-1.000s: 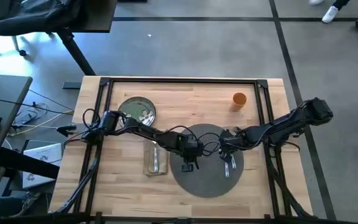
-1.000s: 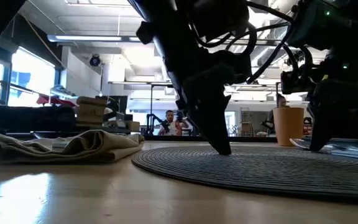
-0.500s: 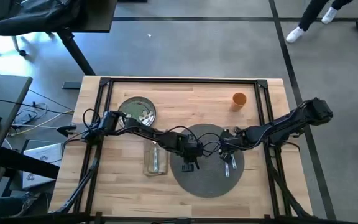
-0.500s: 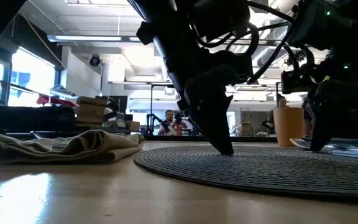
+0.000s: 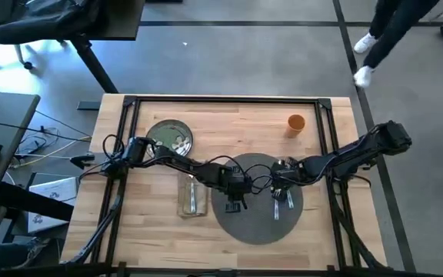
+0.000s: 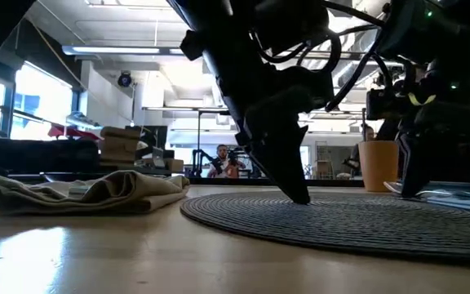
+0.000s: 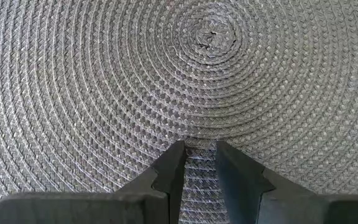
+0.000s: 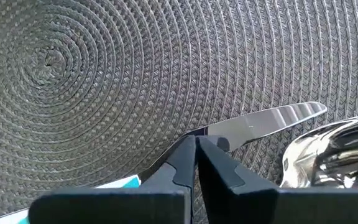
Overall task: Set table place
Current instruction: Put the blue table knife to the left of the blue spoon on the gray placemat, then adjust the brown table napkin
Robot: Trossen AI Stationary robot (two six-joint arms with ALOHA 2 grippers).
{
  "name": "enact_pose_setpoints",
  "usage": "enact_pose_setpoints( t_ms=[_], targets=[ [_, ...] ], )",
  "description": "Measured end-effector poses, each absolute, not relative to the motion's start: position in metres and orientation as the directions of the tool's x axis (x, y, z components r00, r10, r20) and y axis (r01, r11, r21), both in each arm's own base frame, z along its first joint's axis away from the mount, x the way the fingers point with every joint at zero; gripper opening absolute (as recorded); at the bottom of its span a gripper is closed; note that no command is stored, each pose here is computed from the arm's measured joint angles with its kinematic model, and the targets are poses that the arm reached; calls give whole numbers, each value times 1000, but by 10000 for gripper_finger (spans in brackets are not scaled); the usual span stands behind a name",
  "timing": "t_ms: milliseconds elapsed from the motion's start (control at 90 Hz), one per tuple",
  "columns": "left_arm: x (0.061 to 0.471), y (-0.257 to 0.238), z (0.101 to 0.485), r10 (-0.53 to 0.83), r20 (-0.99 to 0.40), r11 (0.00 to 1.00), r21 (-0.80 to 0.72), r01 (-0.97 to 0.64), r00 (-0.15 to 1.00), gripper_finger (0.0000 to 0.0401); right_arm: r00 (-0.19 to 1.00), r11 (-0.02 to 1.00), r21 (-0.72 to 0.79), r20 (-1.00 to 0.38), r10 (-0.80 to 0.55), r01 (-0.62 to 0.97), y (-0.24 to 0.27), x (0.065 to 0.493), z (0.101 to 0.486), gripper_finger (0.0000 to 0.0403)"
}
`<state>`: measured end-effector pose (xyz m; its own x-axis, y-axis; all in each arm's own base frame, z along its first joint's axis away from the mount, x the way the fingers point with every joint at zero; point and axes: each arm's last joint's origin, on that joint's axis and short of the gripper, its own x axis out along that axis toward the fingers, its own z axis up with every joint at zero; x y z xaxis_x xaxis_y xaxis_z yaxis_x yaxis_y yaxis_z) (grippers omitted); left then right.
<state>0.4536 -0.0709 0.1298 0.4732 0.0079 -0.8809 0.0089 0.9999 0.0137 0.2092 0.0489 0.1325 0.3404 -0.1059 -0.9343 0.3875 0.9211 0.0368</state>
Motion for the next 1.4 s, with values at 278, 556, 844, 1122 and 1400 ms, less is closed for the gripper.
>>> enact_pose_setpoints(
  t_ms=[278, 556, 844, 1122, 1400],
  targets=[
    [453, -71, 133, 7, -878, 1000, 11, 6, 478, 74, 297, 912, 15, -947, -118, 410, 49, 208, 155, 0],
    [432, -71, 200, 97, -886, 994, 69, -80, 453, 74, 363, 896, 78, -927, -96, 436, 51, 202, 190, 0],
    [379, -78, 259, 122, -937, 961, 29, -276, 327, 85, 524, 906, 125, -844, -118, 405, 67, 206, 199, 0],
    [341, -87, 240, 246, -967, 852, 185, -489, 62, 154, 585, 912, 132, -800, -133, 388, 71, 210, 203, 0],
    [321, -110, 198, 229, -973, 806, 178, -565, 20, 170, 591, 910, 123, -793, -150, 396, 71, 211, 203, 0]
  ],
)
